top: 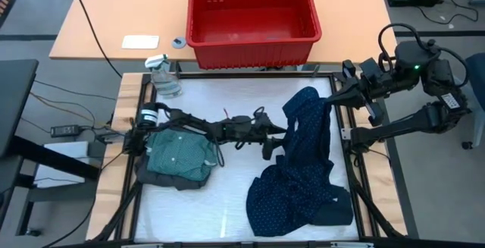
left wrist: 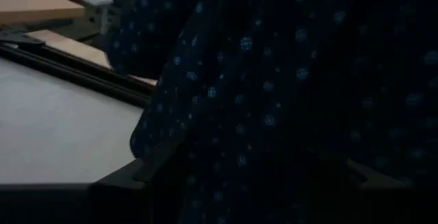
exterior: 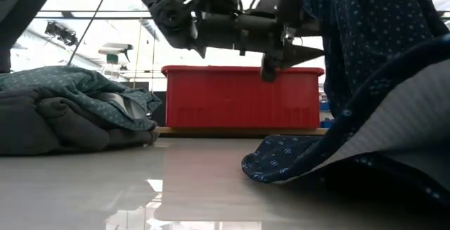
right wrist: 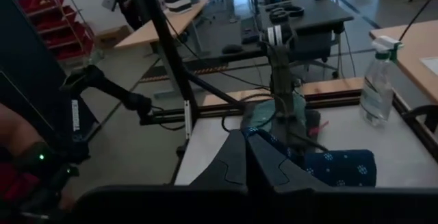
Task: Fold Laundry from Bin
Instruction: Fold the blue polo shirt on the table
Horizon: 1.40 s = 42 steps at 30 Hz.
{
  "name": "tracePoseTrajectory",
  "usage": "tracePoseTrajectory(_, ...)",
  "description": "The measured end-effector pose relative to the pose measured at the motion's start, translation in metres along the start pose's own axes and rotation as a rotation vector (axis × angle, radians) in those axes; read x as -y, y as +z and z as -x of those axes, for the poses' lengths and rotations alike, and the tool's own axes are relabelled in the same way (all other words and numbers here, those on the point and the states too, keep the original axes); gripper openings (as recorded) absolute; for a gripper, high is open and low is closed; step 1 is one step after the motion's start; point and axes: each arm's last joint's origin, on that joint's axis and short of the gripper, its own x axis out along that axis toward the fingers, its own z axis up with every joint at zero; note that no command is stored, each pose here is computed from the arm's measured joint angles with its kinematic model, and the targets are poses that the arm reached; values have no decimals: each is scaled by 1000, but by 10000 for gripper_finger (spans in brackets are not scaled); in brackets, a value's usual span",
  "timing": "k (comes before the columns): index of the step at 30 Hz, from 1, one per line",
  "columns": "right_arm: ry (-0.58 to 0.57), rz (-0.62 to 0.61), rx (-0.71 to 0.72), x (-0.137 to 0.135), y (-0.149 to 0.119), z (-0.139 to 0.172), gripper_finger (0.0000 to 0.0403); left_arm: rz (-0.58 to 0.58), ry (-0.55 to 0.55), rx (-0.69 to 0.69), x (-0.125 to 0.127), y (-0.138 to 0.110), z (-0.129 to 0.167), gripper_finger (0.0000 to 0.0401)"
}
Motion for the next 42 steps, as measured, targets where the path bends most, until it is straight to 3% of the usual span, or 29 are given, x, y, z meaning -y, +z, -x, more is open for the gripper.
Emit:
tracePoseTrajectory(9,19,-31,-16,2,1,-7,0,-41,46,-51,-14,-1,-16,215)
tracePoseTrajectory(20,50,-84,-27,1,0,-7,0,47,91,-23,-33,21,-11,188)
tracePoseTrajectory(24,49,-100,-26,0,0,-6,0,30,-6,-43,-36,26,-9,188)
tracePoseTrajectory(30,39,-124,-40,1,-2,-5,1,68,-236,-195,-38,23,-7,188)
tracePoseTrajectory(35,11,-154,-74,1,-6,-3,1,76,-193,-247,-50,33,0,188)
tracePoseTrajectory(39,-24,-184,-75,2,-7,-2,1,54,-159,-185,-70,47,4,188)
tracePoseTrajectory(42,-67,-197,-63,3,-7,-1,1,19,-209,-133,-75,57,6,188)
